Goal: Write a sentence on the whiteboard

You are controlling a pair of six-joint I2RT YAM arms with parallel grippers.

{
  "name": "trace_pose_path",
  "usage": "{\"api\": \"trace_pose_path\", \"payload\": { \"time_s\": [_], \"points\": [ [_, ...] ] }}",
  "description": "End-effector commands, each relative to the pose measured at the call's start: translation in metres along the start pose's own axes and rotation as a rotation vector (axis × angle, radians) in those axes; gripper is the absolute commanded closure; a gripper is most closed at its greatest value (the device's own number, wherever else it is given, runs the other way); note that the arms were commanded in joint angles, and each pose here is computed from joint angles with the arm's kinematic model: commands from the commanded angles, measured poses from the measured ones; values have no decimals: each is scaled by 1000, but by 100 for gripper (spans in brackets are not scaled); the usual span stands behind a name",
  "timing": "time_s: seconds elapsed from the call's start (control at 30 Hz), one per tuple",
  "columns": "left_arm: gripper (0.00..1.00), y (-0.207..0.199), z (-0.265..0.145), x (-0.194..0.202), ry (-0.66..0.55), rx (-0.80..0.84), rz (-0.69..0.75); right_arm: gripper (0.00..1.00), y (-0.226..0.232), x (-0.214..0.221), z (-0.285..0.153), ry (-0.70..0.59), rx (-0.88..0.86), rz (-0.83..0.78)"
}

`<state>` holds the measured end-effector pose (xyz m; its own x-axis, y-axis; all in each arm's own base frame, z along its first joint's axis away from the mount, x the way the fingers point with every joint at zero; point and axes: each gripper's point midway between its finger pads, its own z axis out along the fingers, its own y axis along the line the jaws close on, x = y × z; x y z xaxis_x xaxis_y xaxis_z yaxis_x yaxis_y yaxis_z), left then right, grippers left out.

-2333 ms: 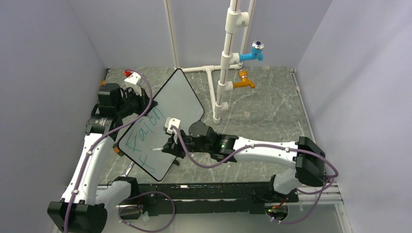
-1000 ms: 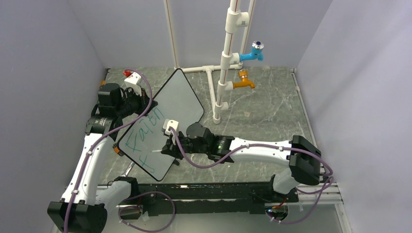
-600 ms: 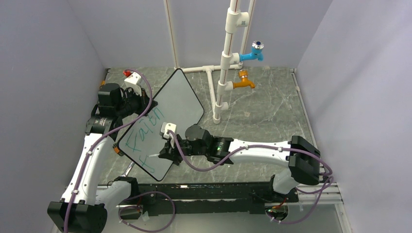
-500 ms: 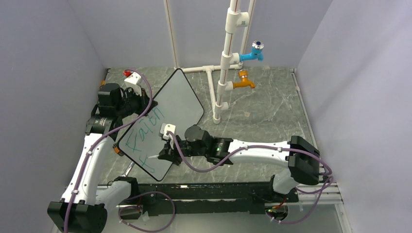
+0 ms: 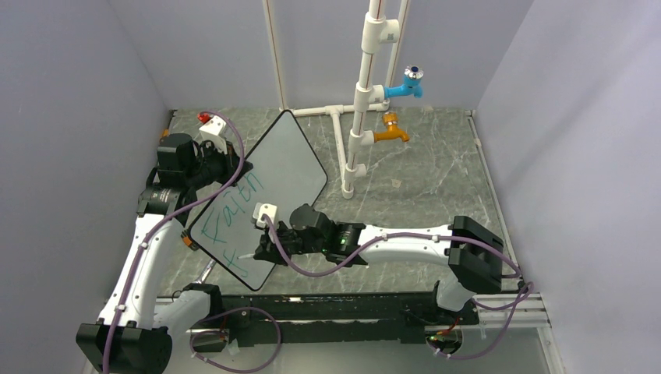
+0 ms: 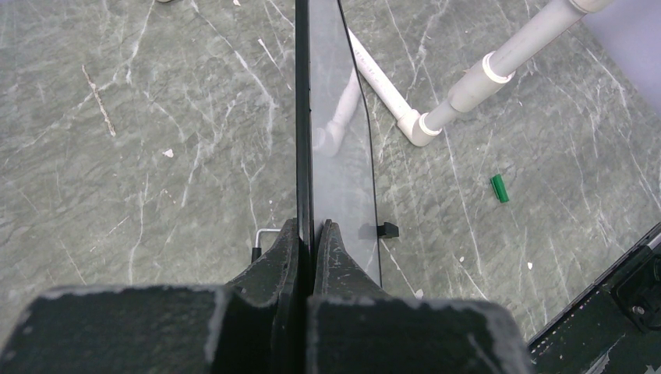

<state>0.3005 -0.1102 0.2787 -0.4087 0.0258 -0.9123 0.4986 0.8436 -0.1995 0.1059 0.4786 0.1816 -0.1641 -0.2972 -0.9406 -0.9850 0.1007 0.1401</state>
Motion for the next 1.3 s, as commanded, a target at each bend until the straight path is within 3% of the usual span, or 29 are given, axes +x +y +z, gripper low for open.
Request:
{"api": "trace_pose_path", "payload": {
  "time_s": [0.0, 0.43, 1.27],
  "points": [
    [100, 26, 2, 31, 101, -100, 82, 100, -1, -9, 3, -41, 12, 1],
    [100, 25, 2, 30, 100, -99, 81, 100, -8, 13, -2, 0, 53, 27],
    [100, 24, 1, 30, 96, -97, 84, 100, -29, -43, 2, -76, 169, -43]
  ]
}}
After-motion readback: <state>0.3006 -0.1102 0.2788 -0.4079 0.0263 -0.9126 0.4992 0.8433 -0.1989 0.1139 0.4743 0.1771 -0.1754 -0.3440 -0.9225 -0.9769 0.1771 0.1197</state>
